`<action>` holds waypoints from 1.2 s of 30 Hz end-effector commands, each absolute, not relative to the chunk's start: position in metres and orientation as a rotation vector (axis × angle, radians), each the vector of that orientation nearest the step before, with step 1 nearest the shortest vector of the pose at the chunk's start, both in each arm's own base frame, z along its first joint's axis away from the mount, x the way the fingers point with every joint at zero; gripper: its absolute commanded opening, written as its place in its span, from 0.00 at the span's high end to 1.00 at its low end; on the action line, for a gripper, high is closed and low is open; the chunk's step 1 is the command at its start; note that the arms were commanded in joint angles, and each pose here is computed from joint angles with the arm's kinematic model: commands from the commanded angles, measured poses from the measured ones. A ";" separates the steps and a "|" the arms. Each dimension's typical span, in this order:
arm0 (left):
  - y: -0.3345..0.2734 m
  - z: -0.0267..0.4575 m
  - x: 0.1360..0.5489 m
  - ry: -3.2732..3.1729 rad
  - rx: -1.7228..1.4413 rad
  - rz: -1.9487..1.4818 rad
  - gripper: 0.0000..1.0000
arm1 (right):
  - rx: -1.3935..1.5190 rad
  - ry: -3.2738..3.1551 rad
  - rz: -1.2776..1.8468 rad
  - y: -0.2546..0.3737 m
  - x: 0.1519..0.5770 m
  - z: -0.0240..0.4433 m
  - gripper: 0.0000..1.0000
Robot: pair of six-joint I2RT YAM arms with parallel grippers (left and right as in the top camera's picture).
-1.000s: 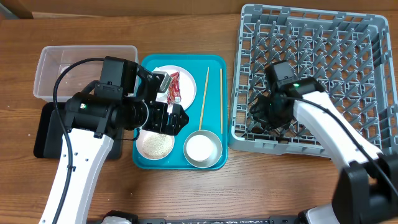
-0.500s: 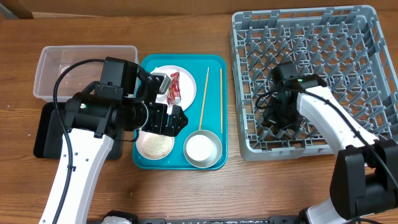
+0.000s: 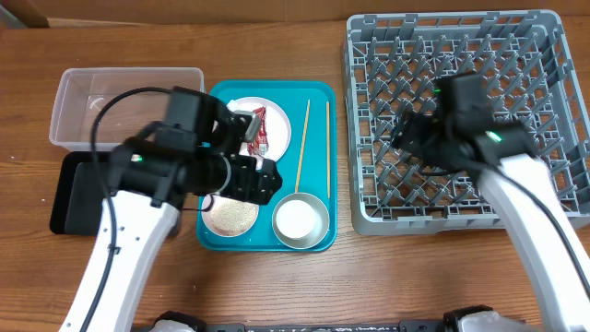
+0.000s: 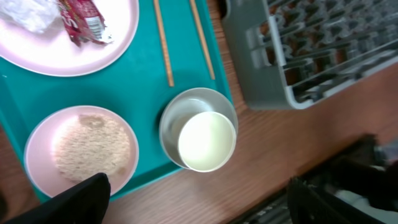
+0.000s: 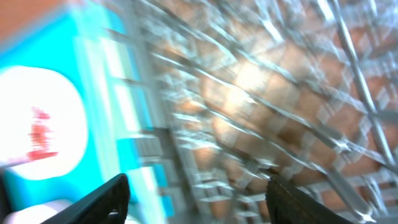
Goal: Sort waste into correct bins and load items into the dishwasher
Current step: 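Move the left gripper over the white cup and the right gripper over the rack, then grasp the white cup from the white bowl with the left gripper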
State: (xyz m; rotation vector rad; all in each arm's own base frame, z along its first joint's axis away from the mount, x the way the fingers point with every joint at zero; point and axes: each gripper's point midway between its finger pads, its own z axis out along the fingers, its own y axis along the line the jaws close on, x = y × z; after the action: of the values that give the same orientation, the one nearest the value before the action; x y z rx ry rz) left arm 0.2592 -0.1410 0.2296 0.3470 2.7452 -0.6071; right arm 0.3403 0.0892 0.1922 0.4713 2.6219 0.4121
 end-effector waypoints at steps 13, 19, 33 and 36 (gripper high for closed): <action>-0.166 0.092 0.268 3.089 0.366 -0.234 0.52 | 0.188 2.317 0.697 0.105 0.260 0.317 0.23; -0.179 0.055 0.255 3.222 0.448 -0.303 0.78 | 0.196 2.342 0.692 0.105 0.259 0.311 0.22; -0.181 0.114 0.263 3.062 0.424 -0.402 0.51 | 0.199 2.354 0.689 0.105 0.260 0.308 0.21; -0.185 0.122 0.253 3.042 0.489 -0.392 0.28 | 0.200 2.354 0.689 0.105 0.260 0.309 0.18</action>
State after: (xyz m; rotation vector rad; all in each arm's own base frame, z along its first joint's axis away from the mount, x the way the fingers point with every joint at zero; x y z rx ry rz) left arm 0.2567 -0.1720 0.0949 0.3970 3.1302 -0.3262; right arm 0.2606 0.1025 0.3019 0.2217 2.3726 0.6777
